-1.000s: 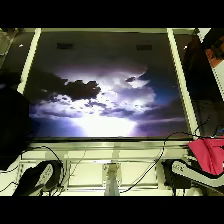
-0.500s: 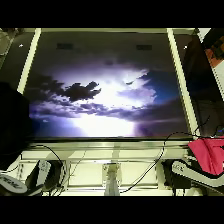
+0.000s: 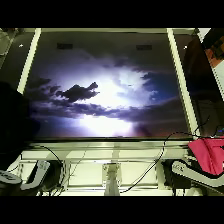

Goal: Fold the clothes and pants, and hang the long-sleeved shirts on hangers.

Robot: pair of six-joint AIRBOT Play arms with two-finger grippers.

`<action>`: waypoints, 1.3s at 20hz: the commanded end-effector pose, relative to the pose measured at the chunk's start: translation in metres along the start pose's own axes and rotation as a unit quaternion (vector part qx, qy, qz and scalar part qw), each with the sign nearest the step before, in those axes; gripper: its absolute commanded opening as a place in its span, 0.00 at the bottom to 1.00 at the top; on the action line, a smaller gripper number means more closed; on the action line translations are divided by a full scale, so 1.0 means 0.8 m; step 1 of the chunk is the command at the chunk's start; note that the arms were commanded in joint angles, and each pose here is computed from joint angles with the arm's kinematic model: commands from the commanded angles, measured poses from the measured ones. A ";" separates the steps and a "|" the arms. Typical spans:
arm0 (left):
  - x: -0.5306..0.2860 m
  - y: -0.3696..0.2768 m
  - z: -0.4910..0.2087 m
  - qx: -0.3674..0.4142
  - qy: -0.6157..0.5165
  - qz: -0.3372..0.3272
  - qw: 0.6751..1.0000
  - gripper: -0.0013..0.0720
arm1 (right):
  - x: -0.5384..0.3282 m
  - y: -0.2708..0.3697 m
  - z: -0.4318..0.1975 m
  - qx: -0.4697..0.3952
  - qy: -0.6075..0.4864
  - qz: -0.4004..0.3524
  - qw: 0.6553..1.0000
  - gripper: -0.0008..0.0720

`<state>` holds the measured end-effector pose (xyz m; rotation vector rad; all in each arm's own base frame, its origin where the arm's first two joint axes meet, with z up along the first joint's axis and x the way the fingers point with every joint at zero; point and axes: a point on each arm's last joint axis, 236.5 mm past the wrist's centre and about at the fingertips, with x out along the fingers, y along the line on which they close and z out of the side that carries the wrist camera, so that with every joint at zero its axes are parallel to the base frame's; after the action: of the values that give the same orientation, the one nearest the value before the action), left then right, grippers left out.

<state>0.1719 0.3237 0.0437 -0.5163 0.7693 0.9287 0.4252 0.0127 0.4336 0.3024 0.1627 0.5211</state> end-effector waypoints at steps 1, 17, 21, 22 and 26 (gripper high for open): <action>0.018 -0.003 -0.003 0.011 0.008 -0.011 1.000 0.93 | 0.000 0.000 0.000 0.000 0.000 0.000 1.000 0.04; -0.025 -0.212 0.033 -0.103 -0.002 -0.344 0.933 0.04 | 0.000 0.000 0.000 0.000 0.000 0.000 1.000 0.04; -0.148 -0.336 0.076 -0.044 -0.063 -0.495 0.866 0.04 | 0.000 0.000 0.000 0.000 0.000 0.000 1.000 0.04; -0.182 -0.364 0.075 -0.014 -0.071 -0.520 0.851 0.04 | 0.000 0.000 0.000 0.000 0.000 0.000 1.000 0.04; -0.360 -0.487 0.038 0.108 -0.087 -0.646 0.751 0.04 | 0.000 0.002 0.001 0.003 -0.001 0.003 1.000 0.04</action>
<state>0.4048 0.0940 0.2409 -0.6748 0.2637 -0.1528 0.4251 0.0128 0.4337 0.3027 0.1627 0.5219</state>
